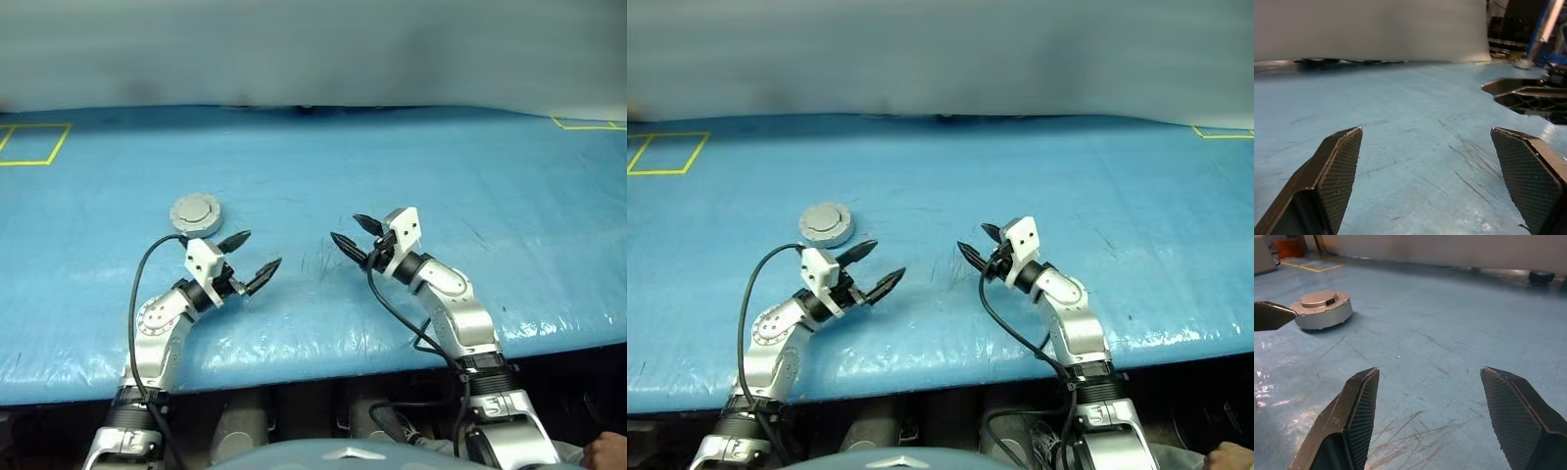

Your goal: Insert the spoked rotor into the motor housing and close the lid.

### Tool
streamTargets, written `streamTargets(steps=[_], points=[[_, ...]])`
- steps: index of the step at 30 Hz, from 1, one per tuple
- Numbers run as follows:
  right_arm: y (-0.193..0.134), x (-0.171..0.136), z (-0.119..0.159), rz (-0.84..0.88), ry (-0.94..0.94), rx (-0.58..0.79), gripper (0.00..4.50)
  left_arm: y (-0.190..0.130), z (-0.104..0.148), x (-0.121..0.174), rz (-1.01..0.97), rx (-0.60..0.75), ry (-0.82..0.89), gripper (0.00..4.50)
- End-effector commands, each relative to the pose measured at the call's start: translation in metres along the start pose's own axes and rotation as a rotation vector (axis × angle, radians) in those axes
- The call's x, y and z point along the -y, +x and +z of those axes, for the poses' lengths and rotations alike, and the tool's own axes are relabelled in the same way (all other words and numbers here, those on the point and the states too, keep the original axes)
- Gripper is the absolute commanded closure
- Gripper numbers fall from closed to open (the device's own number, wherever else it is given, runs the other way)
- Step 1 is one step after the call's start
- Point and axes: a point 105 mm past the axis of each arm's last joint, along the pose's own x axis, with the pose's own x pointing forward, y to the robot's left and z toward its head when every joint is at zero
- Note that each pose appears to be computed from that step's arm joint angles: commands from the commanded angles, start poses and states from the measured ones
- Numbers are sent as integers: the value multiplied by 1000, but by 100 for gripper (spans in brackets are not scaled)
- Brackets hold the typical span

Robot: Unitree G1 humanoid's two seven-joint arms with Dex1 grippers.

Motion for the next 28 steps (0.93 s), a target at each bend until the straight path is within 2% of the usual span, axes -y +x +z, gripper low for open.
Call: streamTargets(steps=[1,5,28], points=[[-5,0,2,32,-51,-3,89,1,-4,8,-71,-22,69,0],[-9,2,-9,34,-56,-50,4,-1,-7,10,-83,-25,82,0],[-9,6,-16,1,-48,-76,4,2,-1,11,-81,20,83,0]])
